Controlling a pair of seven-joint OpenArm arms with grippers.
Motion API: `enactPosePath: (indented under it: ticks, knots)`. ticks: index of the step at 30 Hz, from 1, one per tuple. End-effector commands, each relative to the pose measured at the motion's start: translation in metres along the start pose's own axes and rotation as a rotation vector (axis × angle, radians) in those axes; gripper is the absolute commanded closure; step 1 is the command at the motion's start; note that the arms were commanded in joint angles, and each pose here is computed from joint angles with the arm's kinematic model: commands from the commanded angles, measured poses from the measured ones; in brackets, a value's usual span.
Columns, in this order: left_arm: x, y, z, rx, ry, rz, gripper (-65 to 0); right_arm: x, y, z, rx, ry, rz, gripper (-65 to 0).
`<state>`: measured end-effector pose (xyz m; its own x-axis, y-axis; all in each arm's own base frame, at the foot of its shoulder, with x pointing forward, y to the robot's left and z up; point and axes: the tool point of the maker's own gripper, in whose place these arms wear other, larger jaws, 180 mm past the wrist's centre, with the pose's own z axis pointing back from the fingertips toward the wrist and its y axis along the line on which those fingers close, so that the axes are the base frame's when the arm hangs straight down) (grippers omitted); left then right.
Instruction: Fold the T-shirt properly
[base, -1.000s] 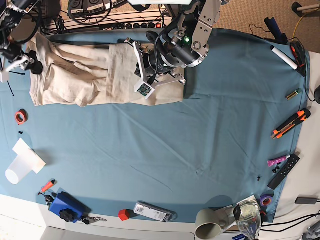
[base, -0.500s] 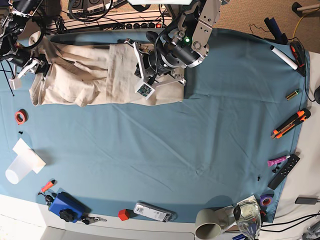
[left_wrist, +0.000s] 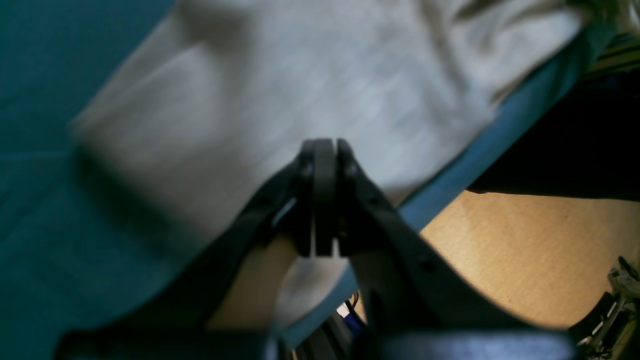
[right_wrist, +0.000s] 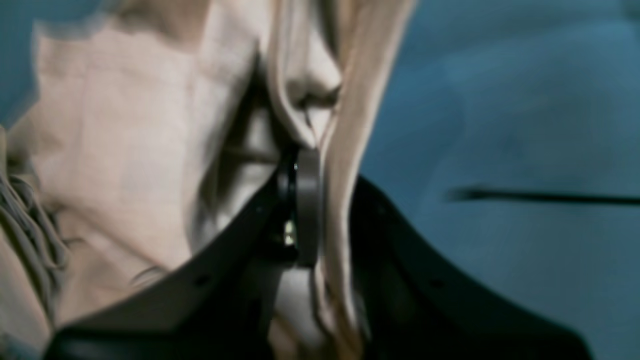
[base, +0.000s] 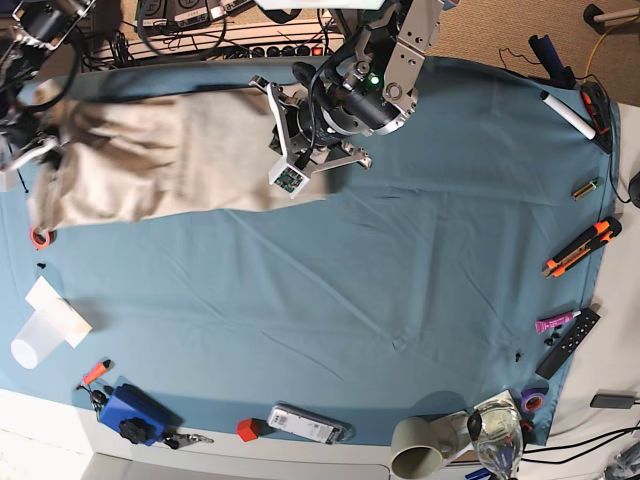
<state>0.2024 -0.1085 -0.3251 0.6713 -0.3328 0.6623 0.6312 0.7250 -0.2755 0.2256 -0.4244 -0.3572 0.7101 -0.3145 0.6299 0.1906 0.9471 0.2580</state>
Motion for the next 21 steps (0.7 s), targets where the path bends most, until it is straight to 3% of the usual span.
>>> enactPosePath:
  ticks: [1,3,8,15,21]
  knots:
    - [0.013,-0.005,0.004,-0.014,-0.046,0.002,0.0,0.048,-0.009,0.017,-0.030,-0.127,0.034,0.0]
    - [0.013,-0.005,0.004,-0.015,-0.045,0.003,0.0,0.067,-0.016,0.027,-0.058,-0.160,0.045,0.0]
    - [0.010,-0.007,0.006,-0.018,-0.043,0.010,0.0,0.076,-0.022,0.038,-0.076,-0.137,0.074,0.0]
    - [0.007,-0.002,0.024,0.043,-0.068,0.003,0.0,0.067,0.013,0.036,0.119,-0.102,0.013,0.0]
    - [-0.015,0.026,0.045,0.196,-0.031,0.004,0.0,0.071,0.026,0.038,0.194,-0.123,-0.002,0.0]
